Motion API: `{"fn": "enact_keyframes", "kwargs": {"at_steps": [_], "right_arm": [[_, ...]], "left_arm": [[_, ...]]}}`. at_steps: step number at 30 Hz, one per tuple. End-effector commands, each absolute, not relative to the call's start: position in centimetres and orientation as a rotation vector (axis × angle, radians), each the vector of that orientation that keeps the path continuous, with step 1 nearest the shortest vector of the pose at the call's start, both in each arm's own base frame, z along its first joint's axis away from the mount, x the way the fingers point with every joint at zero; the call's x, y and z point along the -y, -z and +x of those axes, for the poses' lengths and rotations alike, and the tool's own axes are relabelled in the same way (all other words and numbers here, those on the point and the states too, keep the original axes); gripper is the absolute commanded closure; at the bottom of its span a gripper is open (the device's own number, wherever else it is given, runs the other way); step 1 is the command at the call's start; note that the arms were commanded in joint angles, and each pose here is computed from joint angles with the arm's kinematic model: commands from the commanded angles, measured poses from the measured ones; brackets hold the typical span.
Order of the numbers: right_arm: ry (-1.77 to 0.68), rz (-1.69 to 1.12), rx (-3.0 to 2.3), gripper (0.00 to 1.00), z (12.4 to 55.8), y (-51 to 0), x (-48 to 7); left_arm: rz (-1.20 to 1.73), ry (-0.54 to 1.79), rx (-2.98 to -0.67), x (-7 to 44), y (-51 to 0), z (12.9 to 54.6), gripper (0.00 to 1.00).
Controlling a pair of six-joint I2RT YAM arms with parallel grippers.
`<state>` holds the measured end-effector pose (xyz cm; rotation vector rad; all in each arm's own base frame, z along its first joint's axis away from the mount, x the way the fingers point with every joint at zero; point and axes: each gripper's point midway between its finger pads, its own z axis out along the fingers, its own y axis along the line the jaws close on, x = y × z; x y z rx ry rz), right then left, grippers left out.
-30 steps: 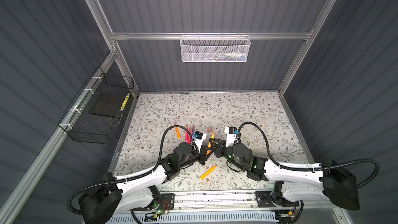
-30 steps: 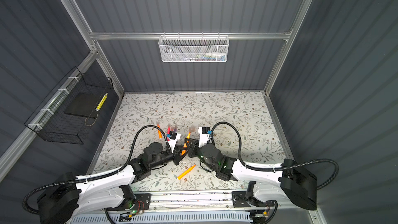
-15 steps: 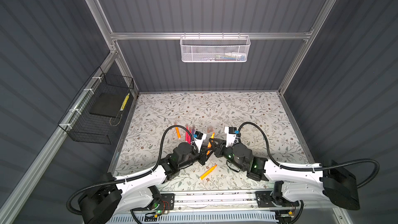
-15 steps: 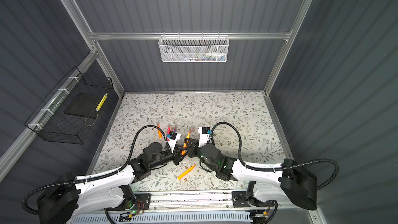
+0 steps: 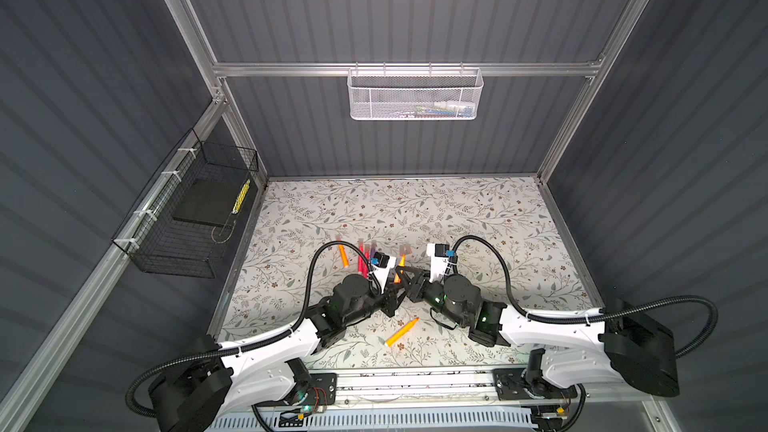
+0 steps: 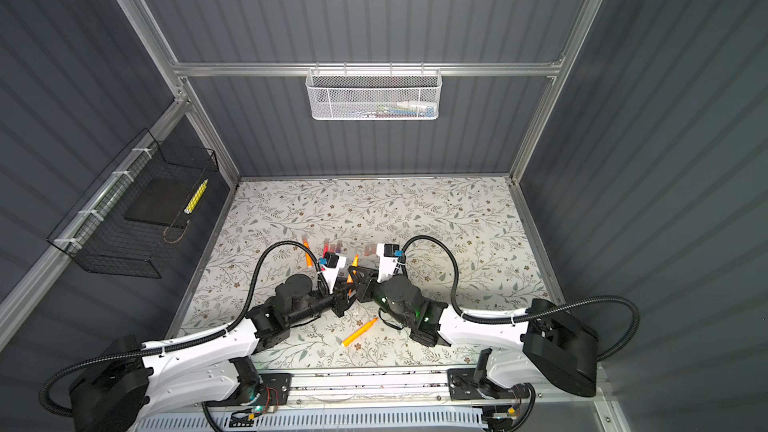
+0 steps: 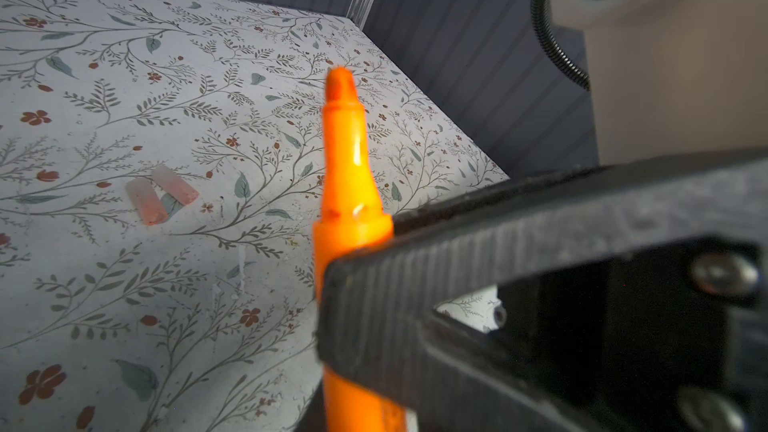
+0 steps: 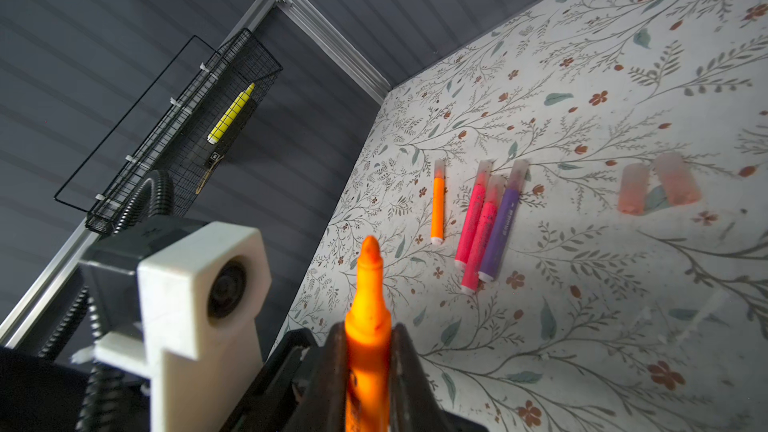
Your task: Insert the pens into the pen caps
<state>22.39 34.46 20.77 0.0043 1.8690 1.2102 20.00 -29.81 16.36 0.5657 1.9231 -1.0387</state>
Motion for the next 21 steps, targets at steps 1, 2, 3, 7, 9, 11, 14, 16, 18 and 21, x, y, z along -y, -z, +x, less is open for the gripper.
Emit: {"fn": "enact_keyframes", "kwargs": {"at_steps": [1,2,3,7,9,11,14,16,18,21], "right_arm": [[-1.293,-0.003,-1.843,1.0,21.9,-22.0,-35.5],[-1.289,0.0,-1.849,1.0,21.9,-21.8,-35.5],[-1.286,0.002,-1.852,1.0,21.9,-21.6,-35.4],[-1.281,0.01,-1.847,1.0,21.8,-21.4,-35.0],[-1.267,0.018,-1.843,0.89,21.9,-21.3,-34.7],[-1.229,0.017,-1.845,0.74,22.1,-21.4,-34.2],[-1.155,0.021,-1.846,0.54,22.4,-21.4,-33.0],[-1.102,0.038,-1.844,0.46,22.7,-21.2,-31.7],[-1.038,0.067,-1.835,0.41,23.2,-21.3,-30.0],[-0.93,0.131,-1.844,0.38,24.3,-21.2,-26.7]], "left_arm": [[0.578,1.078,-1.835,30.9,-18.9,20.2,0.84],[0.576,1.074,-1.833,30.8,-19.0,20.3,0.87],[0.572,1.067,-1.83,30.8,-19.1,20.4,0.92],[0.508,1.007,-1.858,29.9,-18.7,21.3,1.0],[0.492,0.996,-1.865,29.6,-18.6,21.4,1.0],[0.47,0.972,-1.885,29.1,-18.3,21.5,1.0],[0.437,0.899,-1.92,28.1,-17.6,22.1,1.0],[0.405,0.841,-1.951,27.1,-16.9,22.6,1.0],[0.378,0.811,-1.977,26.2,-16.3,22.8,1.0],[0.314,0.819,-2.022,24.5,-15.4,23.7,1.0]]}}
